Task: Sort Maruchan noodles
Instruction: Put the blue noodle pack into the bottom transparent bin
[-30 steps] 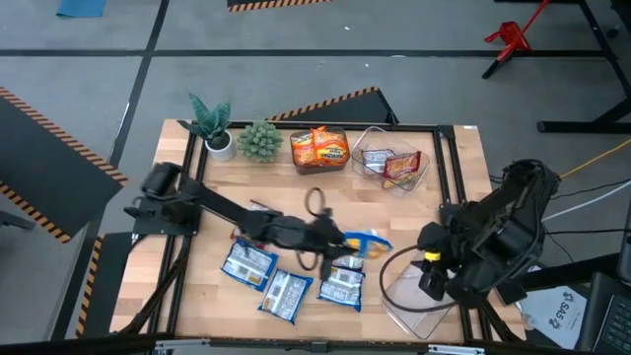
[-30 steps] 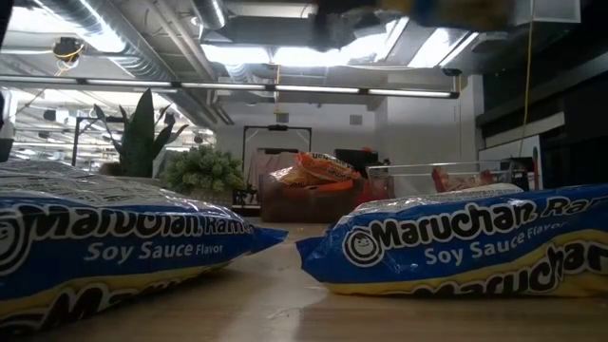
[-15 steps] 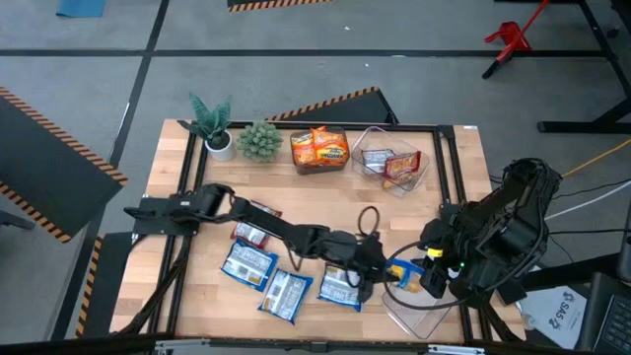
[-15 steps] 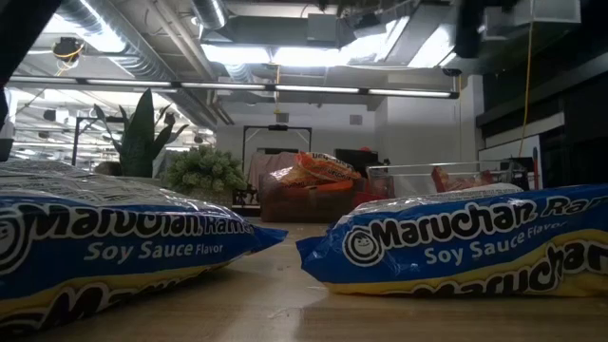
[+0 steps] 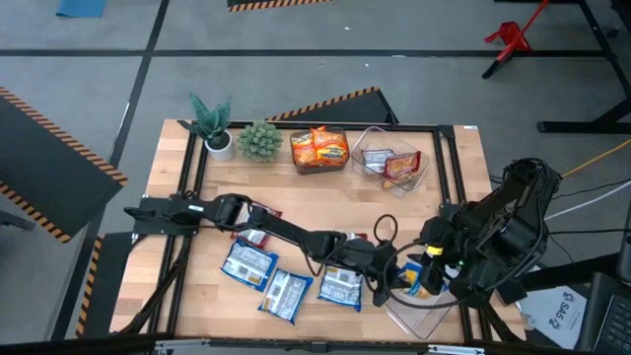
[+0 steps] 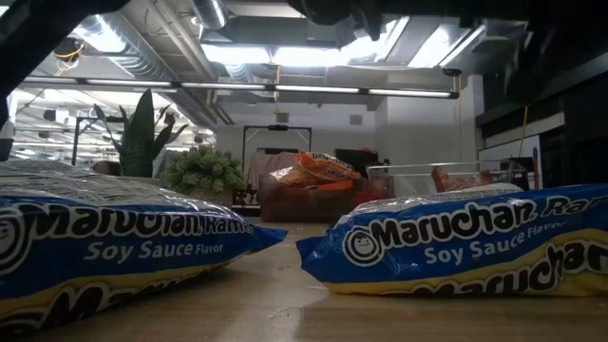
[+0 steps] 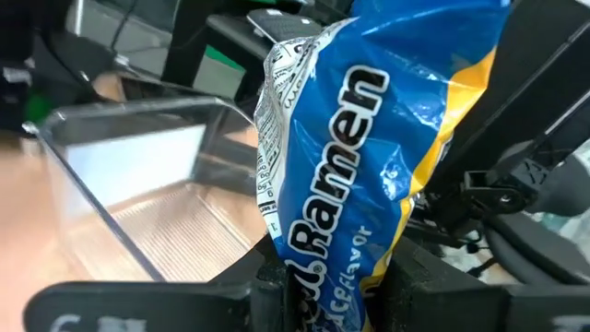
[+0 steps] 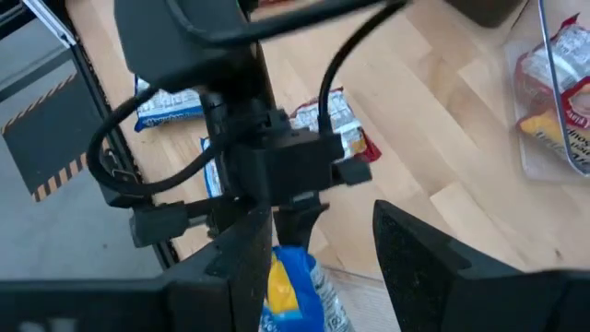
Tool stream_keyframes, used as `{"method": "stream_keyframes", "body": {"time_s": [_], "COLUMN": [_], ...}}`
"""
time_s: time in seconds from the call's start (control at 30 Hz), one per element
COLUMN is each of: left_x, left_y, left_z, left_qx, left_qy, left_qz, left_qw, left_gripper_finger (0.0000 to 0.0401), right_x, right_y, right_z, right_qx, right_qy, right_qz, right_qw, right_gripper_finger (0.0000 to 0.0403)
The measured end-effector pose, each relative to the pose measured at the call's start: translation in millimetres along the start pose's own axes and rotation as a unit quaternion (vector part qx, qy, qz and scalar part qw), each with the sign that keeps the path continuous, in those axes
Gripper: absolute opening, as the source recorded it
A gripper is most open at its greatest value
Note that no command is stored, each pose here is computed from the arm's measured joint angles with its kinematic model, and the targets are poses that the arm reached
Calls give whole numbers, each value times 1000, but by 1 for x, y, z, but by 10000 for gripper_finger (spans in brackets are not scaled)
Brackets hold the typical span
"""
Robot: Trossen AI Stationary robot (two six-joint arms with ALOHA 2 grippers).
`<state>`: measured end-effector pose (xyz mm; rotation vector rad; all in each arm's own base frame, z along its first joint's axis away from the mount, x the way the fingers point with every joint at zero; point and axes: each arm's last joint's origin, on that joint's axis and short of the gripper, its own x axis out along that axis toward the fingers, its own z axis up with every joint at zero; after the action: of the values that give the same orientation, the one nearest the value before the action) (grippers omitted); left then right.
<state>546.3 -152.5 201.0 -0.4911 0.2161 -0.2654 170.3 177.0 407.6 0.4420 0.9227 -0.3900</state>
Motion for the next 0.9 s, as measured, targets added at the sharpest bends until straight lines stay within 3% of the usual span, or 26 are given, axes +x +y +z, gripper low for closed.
{"method": "stream_keyframes", "body": {"time_s": [0.67, 0.9], "left_x": [1, 0], "left_y": [5, 16], "left_z": [-9, 8], "left_qx": [-100, -116], "left_qy": [57, 20], "left_qz": [2, 13], "left_qw": [993, 993], "left_gripper_finger": [80, 80], "right_x": [0, 0], "right_y": [0, 0], "right_z": [2, 2], "right_qx": [-39, -39], "right_qy": [-33, -40], "right_qz": [-8, -10], "right_qw": [999, 998], "right_gripper_finger": [175, 175]}}
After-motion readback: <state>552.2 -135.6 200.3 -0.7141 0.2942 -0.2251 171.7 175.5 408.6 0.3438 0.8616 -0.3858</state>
